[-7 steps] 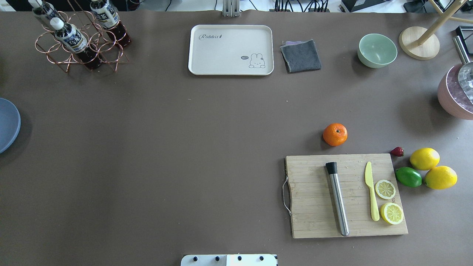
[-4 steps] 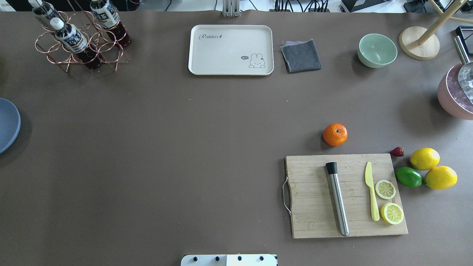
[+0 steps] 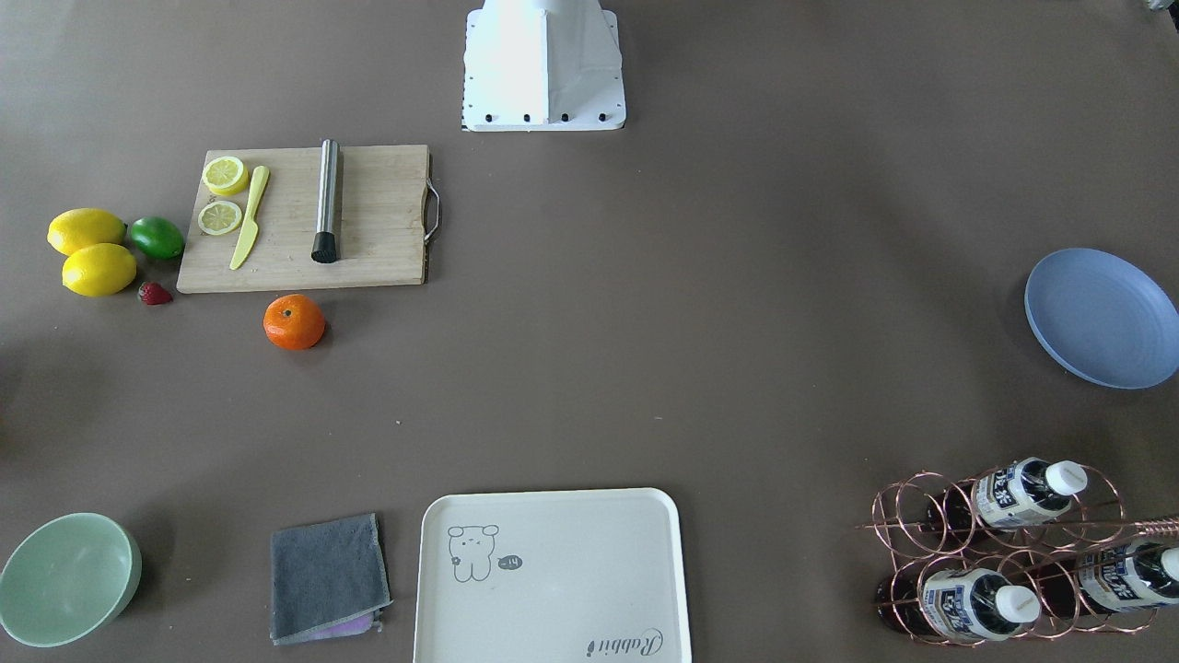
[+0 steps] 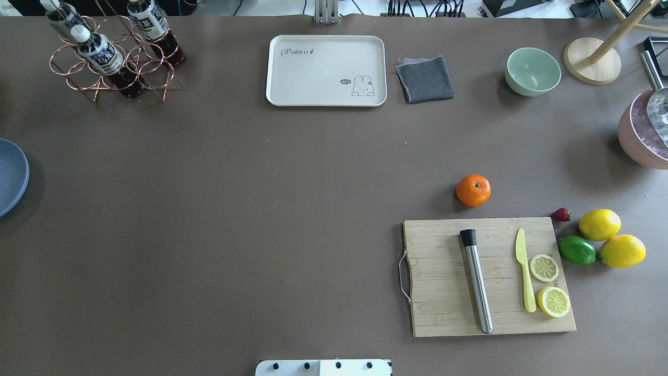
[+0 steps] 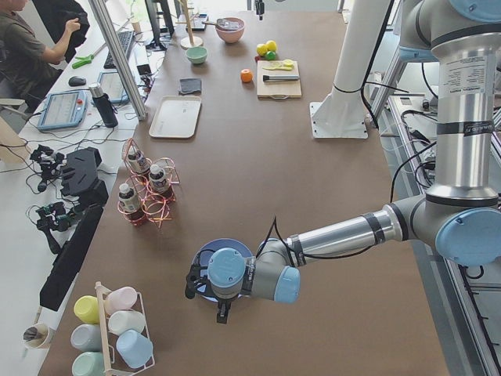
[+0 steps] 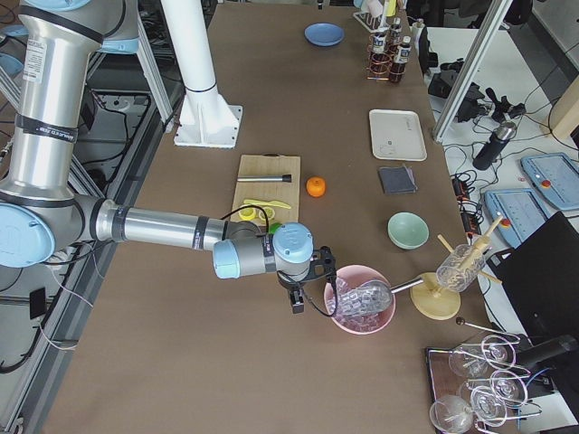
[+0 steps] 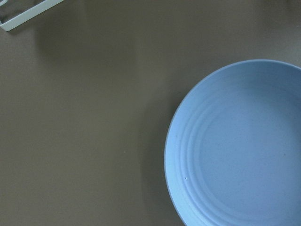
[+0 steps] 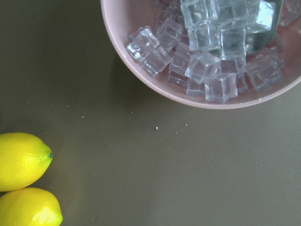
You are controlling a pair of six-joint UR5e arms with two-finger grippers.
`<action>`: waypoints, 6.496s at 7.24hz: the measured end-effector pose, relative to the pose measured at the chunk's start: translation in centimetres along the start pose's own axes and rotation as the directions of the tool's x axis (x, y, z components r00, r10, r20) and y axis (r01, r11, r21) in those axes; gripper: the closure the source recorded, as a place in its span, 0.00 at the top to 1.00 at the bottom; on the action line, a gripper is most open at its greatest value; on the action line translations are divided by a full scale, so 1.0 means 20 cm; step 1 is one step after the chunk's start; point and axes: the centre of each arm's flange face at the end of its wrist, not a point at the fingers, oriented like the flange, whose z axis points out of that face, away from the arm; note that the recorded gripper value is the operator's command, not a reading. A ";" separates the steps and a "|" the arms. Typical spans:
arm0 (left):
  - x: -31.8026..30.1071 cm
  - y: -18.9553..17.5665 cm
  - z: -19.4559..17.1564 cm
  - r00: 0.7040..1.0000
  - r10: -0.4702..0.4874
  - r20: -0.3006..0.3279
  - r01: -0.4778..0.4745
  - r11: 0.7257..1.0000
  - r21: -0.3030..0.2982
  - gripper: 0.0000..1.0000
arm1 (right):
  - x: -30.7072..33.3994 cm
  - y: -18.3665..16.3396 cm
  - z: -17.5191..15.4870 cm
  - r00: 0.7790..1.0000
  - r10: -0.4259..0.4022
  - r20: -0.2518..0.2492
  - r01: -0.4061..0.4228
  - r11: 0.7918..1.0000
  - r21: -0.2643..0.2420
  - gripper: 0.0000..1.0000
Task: Pick orange to plate
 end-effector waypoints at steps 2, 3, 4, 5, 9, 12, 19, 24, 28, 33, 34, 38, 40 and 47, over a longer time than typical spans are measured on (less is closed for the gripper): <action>0.07 -0.08 0.11 1.000 -0.021 0.006 0.021 1.000 -0.018 0.97 | -0.01 0.00 0.01 1.000 -0.003 0.006 0.003 1.000 -0.001 1.00; 0.10 -0.11 0.16 0.999 -0.019 0.029 0.019 1.000 -0.013 0.97 | -0.01 0.00 0.02 1.000 -0.005 0.006 0.006 1.000 -0.005 1.00; 0.09 -0.11 0.20 0.999 -0.017 0.050 0.018 1.000 -0.012 0.97 | -0.01 0.00 0.02 1.000 -0.008 0.006 0.008 1.000 -0.006 1.00; 0.09 -0.10 0.23 0.998 -0.018 0.060 0.019 1.000 -0.017 0.96 | -0.02 -0.01 0.03 1.000 -0.011 0.005 0.011 1.000 -0.009 1.00; 0.18 -0.13 0.42 0.998 -0.024 0.058 0.029 0.996 -0.079 0.80 | -0.02 -0.03 0.07 1.000 -0.018 0.006 0.019 1.000 -0.026 0.99; 0.19 -0.12 0.47 0.998 -0.026 0.063 0.032 0.995 -0.099 0.57 | -0.03 -0.03 0.06 1.000 -0.023 0.008 0.023 0.999 -0.022 0.99; 0.44 -0.26 0.29 0.996 -0.087 -0.018 0.086 0.996 -0.034 0.00 | -0.10 -0.10 0.02 0.999 -0.045 0.016 0.045 0.999 0.000 0.99; 2.03 -0.31 -0.02 0.880 -0.408 -0.241 0.408 0.911 -0.055 0.00 | -1.02 -0.85 0.07 0.994 0.039 0.099 -0.042 0.999 0.025 0.99; 3.20 -0.04 0.28 0.852 -0.445 -0.276 0.451 0.891 -0.045 0.00 | -1.86 -0.97 0.31 0.994 0.071 0.087 -0.073 0.997 0.024 0.99; 3.67 0.18 0.48 0.862 -0.427 -0.272 0.434 0.900 -0.039 0.00 | -2.12 -0.87 0.51 0.995 0.095 0.034 -0.096 0.995 0.025 0.99; 3.73 0.20 0.49 0.864 -0.420 -0.277 0.425 0.904 -0.044 0.00 | -2.12 -0.87 0.52 0.995 0.096 0.031 -0.097 0.995 0.024 0.99; 3.83 0.24 0.55 0.872 -0.407 -0.274 0.407 0.912 -0.059 0.73 | -2.08 -0.84 0.58 0.995 0.103 0.004 -0.103 0.994 0.017 0.99; 3.86 0.25 0.55 0.874 -0.399 -0.278 0.399 0.915 -0.062 0.96 | -2.09 -0.82 0.63 0.995 0.100 -0.014 -0.100 0.995 0.014 0.97; 3.86 0.23 0.54 0.871 -0.400 -0.284 0.408 0.912 -0.032 0.96 | -2.18 -0.84 0.65 0.996 0.093 -0.011 -0.093 0.996 0.017 0.00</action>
